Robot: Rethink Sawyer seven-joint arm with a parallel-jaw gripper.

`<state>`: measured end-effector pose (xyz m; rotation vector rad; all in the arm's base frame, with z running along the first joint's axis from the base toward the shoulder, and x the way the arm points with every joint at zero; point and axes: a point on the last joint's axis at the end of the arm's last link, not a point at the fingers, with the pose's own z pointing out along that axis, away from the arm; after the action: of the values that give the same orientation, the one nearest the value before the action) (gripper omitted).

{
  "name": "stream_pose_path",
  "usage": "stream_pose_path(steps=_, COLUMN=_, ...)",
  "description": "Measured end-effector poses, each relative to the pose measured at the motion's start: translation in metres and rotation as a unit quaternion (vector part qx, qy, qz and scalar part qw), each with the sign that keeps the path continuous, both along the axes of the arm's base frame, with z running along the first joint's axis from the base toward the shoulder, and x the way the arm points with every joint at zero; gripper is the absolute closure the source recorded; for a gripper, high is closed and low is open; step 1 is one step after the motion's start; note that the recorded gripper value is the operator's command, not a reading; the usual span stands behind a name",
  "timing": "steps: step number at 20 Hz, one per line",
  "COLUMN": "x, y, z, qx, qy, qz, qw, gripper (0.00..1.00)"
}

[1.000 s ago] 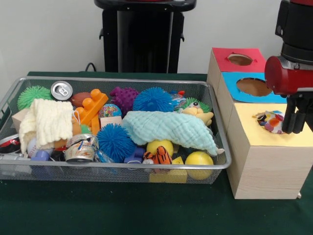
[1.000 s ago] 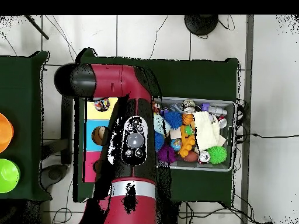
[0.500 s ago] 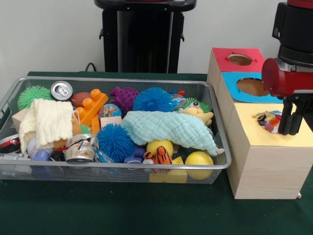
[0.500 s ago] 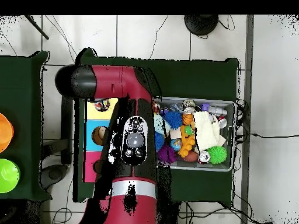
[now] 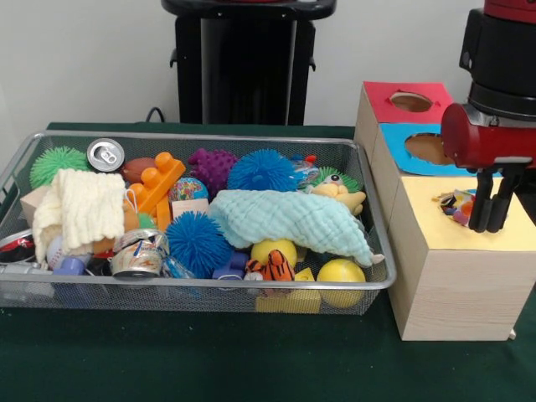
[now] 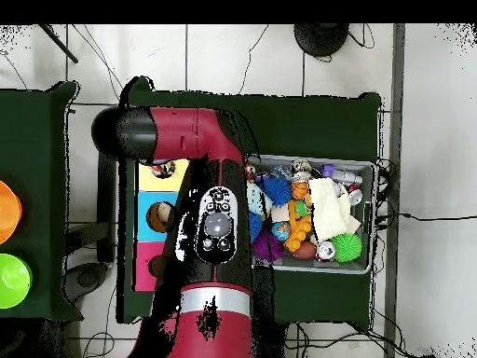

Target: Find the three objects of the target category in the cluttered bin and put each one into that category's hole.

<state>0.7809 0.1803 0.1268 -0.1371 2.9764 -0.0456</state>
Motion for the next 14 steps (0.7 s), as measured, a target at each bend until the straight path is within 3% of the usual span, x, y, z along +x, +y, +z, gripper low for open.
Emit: stream_pose_path(steps=14, x=-0.003, y=-0.017, z=-0.011, qx=0.000, qy=-0.004, qz=-0.011, qw=0.9999, gripper=1.00)
